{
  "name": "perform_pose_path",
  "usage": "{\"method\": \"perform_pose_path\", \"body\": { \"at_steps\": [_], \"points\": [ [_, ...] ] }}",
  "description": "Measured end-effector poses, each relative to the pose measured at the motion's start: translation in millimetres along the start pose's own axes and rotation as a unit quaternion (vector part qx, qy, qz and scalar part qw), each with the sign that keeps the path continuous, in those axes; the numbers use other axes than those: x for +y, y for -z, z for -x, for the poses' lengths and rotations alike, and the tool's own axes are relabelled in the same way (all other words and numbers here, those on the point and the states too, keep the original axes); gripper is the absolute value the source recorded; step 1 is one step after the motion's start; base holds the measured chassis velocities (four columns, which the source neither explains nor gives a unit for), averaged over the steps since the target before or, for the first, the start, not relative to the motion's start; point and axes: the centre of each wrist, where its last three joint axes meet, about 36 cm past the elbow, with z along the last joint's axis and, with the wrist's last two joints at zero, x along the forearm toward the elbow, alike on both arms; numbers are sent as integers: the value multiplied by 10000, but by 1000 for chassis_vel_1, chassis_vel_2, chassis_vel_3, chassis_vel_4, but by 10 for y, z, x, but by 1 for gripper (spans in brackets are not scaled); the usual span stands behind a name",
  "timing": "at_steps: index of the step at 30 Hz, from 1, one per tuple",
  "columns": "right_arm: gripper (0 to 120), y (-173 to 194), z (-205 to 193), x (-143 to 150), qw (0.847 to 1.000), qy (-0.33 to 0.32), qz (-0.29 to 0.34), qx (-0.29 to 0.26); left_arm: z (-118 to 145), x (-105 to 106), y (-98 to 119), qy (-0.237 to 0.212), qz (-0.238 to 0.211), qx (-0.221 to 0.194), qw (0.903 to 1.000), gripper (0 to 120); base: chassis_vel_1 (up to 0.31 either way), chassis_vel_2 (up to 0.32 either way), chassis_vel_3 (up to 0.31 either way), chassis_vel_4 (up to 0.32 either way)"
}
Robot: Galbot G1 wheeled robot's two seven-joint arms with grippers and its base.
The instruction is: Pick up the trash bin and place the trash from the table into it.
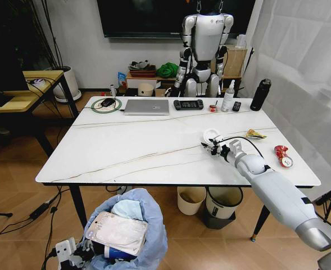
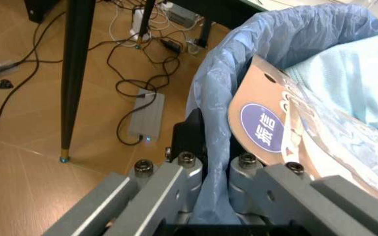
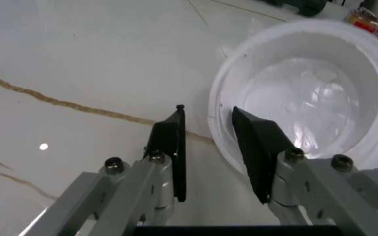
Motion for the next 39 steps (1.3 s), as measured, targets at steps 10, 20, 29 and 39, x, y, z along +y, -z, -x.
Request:
{"method": "perform_pose_path", "body": {
  "at_steps": [10, 20, 29, 39],
  "points": [
    [0, -12, 4, -8, 10000, -23, 2, 28, 15, 20, -6, -4, -22, 4, 10000, 0, 0, 0, 0, 0],
    [0, 215, -169, 79, 9994, 179, 37, -303, 32, 29, 9, -25, -26, -22, 10000, 0, 0, 0, 0, 0],
    [0, 451, -489, 511, 9918, 908, 231, -873, 48, 13, 30, -59, -35, -36, 10000, 0, 0, 0, 0, 0],
    [0, 679, -712, 1152, 9670, 1988, 529, -1506, 143, -9, 64, -44, -152, -152, 9998, 0, 0, 0, 0, 0]
  ]
}}
